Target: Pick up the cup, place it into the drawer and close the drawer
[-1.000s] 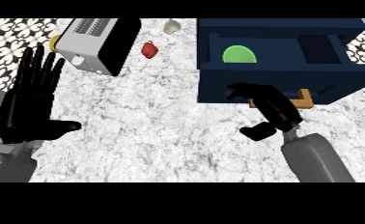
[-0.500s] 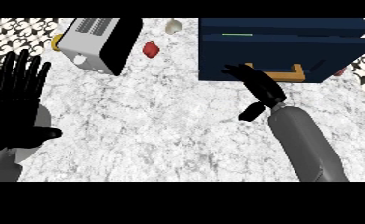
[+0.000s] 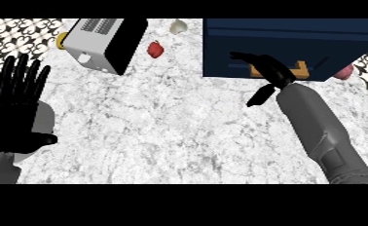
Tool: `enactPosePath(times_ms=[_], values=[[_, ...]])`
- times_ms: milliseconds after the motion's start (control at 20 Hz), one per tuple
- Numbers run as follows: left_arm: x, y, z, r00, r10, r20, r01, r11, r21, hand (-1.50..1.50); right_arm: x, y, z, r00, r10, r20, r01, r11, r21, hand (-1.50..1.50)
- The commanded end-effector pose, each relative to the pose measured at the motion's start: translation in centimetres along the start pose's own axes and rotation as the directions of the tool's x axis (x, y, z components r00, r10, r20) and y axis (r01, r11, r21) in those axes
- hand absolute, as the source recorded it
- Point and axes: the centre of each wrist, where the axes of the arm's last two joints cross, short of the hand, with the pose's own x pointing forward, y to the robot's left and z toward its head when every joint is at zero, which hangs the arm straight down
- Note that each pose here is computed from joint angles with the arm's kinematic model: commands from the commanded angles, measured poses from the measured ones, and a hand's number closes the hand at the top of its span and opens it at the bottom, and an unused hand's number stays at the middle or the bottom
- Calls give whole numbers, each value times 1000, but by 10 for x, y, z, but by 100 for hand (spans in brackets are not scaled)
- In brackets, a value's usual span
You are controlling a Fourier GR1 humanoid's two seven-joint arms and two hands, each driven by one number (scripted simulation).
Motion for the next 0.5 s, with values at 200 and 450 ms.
enactPosePath(times_ms=[200, 450], values=[[-4, 0, -6, 1000, -3, -8, 3, 999, -44, -150, -23, -52, 11, 993, 1, -117, -2, 1000, -5, -150], [-13, -10, -11, 1000, -7, 5, 7, 999, -38, -150, -21, -68, 8, 994, -21, -107, 19, 999, -26, -150]])
